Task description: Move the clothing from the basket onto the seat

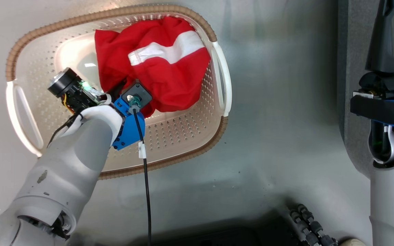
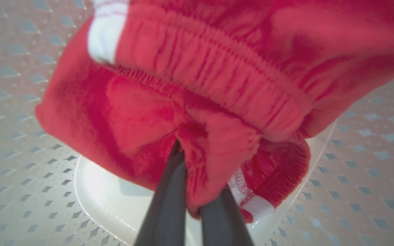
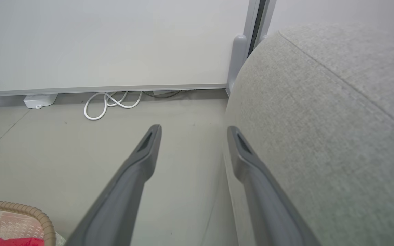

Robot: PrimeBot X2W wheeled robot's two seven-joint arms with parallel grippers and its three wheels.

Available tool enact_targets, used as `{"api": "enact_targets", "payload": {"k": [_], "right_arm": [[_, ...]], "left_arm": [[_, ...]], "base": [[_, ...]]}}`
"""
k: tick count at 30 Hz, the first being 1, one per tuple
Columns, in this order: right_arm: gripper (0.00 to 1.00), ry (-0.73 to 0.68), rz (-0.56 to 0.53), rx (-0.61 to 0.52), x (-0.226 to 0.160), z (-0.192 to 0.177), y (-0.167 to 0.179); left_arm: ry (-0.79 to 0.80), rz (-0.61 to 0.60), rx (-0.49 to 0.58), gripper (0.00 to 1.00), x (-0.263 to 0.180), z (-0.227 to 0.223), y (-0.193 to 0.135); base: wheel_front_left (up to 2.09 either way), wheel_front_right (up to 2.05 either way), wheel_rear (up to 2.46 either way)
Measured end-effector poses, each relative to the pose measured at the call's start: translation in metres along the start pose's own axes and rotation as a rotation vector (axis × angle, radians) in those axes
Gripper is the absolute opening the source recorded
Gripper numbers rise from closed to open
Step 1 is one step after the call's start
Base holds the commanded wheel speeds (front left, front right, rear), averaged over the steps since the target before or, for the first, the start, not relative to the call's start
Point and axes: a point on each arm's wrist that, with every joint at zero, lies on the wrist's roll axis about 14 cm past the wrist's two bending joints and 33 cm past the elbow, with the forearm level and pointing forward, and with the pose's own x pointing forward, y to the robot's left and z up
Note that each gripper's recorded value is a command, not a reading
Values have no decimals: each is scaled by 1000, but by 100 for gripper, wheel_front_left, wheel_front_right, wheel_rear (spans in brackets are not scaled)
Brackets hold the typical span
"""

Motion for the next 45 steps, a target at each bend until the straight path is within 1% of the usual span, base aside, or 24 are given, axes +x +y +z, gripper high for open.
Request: {"api": "enact_targets", "payload": {"k": [5, 15, 18, 29, 34, 40, 45], "right_arm": [[100, -29, 9, 11, 2, 14, 4], [100, -97, 36, 35, 3, 51, 16], [100, -131, 45, 44, 1, 71, 20], [100, -193, 48, 61, -21, 117, 22], [100, -218, 54, 69, -36, 137, 24], [100, -250, 56, 78, -55, 160, 26], [100, -276, 57, 86, -73, 177, 26]], "left_arm": [[-60, 30, 0, 0, -12, 19, 4], [-198, 132, -52, 0, -51, 64, 18], [-283, 175, -61, 0, -72, 91, 25], [-481, 313, -78, 0, -144, 144, 45], [-583, 381, -70, 0, -183, 170, 51], [-704, 444, -53, 0, -231, 200, 52], [-811, 508, -15, 0, -276, 228, 53]], "base": [[0, 0, 0], [0, 0, 0], [0, 0, 0], [0, 0, 0], [0, 0, 0], [0, 0, 0], [0, 0, 0]]}}
